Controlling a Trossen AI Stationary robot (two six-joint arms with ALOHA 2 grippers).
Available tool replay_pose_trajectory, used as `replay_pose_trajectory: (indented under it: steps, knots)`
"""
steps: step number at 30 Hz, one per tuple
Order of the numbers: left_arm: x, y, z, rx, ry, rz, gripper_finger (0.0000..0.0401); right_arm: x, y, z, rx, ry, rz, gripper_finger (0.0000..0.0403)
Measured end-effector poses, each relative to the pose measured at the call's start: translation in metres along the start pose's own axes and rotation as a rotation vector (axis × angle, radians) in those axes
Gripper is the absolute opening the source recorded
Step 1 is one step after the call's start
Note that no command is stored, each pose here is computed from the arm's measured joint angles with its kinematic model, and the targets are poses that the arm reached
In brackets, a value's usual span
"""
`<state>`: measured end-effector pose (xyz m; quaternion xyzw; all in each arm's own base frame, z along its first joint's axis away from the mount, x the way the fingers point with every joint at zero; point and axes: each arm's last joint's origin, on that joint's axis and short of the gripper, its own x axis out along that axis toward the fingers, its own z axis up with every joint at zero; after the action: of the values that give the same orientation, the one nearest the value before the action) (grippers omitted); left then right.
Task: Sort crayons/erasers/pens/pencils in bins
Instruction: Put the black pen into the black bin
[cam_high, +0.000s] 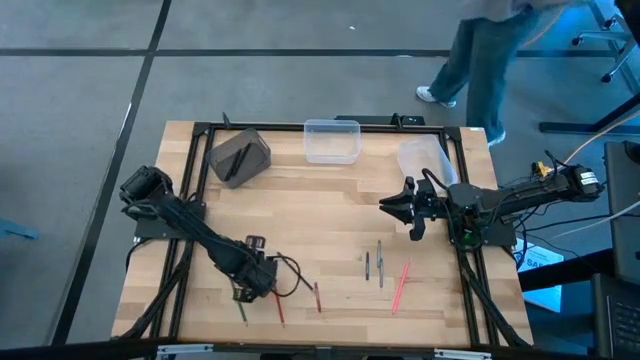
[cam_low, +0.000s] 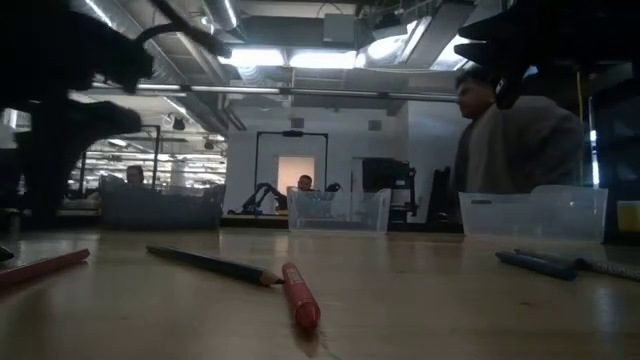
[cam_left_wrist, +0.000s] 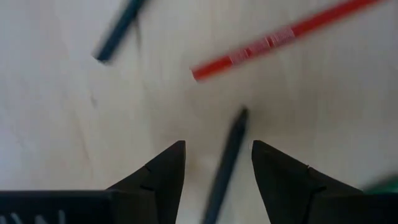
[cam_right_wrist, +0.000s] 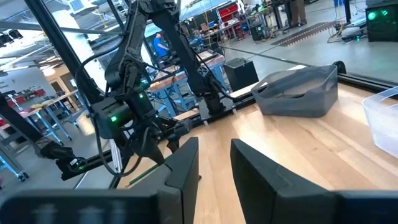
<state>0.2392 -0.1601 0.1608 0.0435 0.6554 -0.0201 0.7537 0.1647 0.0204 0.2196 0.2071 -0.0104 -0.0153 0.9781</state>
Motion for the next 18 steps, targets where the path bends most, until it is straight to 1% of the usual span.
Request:
replay_pose_trajectory:
  steps: [2,5,9,12,18]
  knots:
    - [0.000,-0.002,-0.003,-0.007,0.035,-0.020,0.0178,0.000,0.000,0.000,0.001,0.000,0.000,0.0097]
    - [-0.001,-0.003,-0.008,-0.012,0.073,-0.007,0.0178,0.000,0.000,0.000,0.005,0.000,0.000,0.0097]
    - [0.008,0.002,-0.018,-0.020,0.126,0.003,0.0171,0.000,0.000,0.000,0.011,0.000,0.000,0.0097]
    - [0.016,0.005,-0.028,-0.044,0.181,0.001,0.0161,0.000,0.000,0.000,0.018,-0.001,0.000,0.0097]
    - [0.023,0.009,-0.036,-0.073,0.198,-0.005,0.0132,0.000,0.000,0.000,0.023,0.000,0.000,0.0097]
